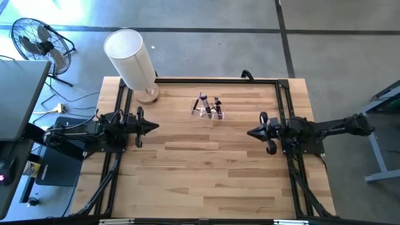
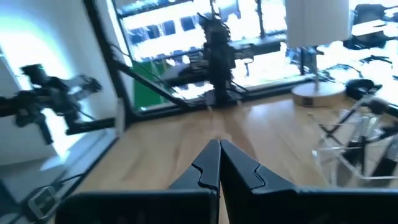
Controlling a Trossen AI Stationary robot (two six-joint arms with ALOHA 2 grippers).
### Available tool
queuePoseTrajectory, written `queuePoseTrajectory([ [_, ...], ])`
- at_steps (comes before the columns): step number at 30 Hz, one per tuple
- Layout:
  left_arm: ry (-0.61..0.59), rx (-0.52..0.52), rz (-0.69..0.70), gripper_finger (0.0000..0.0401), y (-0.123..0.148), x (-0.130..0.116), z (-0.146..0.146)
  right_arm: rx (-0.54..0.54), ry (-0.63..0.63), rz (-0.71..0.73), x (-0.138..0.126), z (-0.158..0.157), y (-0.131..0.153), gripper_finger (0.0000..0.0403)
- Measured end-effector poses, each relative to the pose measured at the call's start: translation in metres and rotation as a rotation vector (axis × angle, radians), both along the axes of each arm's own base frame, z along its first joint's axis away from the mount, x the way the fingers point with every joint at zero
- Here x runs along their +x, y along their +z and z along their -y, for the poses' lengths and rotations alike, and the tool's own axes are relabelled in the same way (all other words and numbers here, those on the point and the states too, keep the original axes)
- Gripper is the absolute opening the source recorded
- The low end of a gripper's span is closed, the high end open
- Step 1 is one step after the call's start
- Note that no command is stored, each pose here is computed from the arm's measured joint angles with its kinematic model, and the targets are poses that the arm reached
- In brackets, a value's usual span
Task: Put items in baskets/containers
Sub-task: Return to Home Position
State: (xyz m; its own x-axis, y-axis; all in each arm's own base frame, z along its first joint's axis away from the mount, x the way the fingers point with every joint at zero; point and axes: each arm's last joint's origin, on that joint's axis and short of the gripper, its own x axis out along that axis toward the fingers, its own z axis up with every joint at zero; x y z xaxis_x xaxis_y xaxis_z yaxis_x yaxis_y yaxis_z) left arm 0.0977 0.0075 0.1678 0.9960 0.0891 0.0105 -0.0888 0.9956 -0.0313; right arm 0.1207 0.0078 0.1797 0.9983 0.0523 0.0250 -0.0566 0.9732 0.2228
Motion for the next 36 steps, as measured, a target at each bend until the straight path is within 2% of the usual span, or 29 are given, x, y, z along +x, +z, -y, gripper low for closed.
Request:
queuePoseTrajectory([
  [8, 0.0, 0.0, -0.001, 0.0001, 0.0, 0.0, 0.0, -0.031, 0.079, -0.044, -0.015, -0.006, -0.014, 0.0],
  [13, 0.0, 0.0, -0.001, 0.0002, 0.0, 0.0, 0.0, -0.031, 0.054, -0.108, -0.017, -0.005, -0.02, 0.0],
  [20, 0.0, 0.0, -0.001, 0.0002, 0.0, 0.0, 0.0, -0.083, 0.038, -0.11, -0.017, -0.005, -0.021, 0.0],
  [36, 0.0, 0.0, -0.001, 0.0002, 0.0, 0.0, 0.0, -0.081, 0.036, -0.114, -0.017, -0.005, -0.021, 0.0],
])
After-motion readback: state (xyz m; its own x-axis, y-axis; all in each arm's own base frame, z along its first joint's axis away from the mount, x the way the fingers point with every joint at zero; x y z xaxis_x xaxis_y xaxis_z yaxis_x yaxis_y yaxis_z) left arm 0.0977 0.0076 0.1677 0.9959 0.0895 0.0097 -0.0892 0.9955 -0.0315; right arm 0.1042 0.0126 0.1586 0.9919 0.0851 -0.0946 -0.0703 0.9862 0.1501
